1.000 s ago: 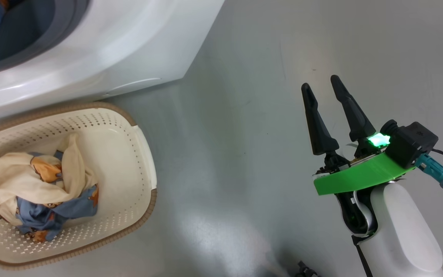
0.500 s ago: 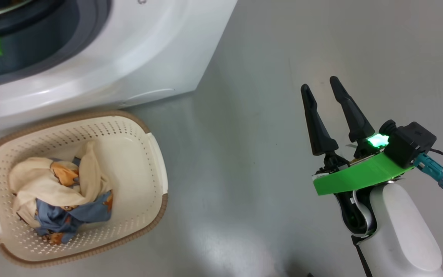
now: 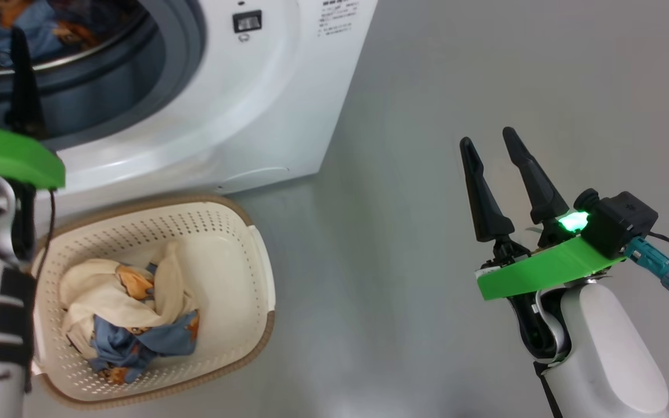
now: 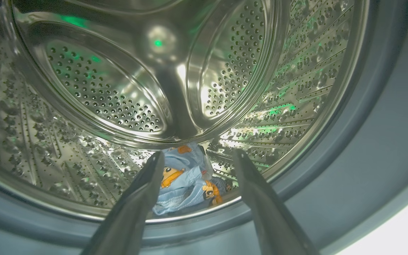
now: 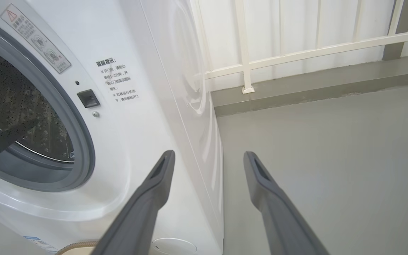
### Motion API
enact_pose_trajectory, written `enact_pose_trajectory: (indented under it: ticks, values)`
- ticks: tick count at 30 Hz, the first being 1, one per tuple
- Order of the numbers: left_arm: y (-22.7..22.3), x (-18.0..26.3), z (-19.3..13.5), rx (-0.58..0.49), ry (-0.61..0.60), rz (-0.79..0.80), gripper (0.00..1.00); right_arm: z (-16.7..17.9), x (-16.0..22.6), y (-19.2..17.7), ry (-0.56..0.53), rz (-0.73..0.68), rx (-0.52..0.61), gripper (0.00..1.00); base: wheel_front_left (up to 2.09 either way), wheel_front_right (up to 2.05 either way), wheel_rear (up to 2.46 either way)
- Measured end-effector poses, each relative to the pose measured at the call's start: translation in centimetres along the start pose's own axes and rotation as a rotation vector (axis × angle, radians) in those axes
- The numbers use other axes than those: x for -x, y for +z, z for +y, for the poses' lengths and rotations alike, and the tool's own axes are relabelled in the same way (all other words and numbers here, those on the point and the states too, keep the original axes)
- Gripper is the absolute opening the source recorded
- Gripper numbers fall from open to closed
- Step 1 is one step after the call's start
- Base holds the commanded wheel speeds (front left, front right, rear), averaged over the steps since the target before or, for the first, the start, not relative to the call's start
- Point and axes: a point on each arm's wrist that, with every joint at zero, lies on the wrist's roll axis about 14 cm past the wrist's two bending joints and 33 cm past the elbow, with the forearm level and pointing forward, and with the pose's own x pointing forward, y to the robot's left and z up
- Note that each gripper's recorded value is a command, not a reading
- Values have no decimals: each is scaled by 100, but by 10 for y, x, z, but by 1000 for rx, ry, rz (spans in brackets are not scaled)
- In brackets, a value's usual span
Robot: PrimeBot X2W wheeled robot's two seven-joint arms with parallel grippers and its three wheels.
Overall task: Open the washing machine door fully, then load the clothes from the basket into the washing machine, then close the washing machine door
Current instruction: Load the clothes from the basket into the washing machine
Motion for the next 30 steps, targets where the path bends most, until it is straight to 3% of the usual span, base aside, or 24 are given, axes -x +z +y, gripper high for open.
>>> enact_pose_trajectory:
  ticks: [30]
  values:
    - [48, 176, 20, 13, 173, -74, 100, 45, 37, 36, 120, -59, -26, 100, 0, 0, 0]
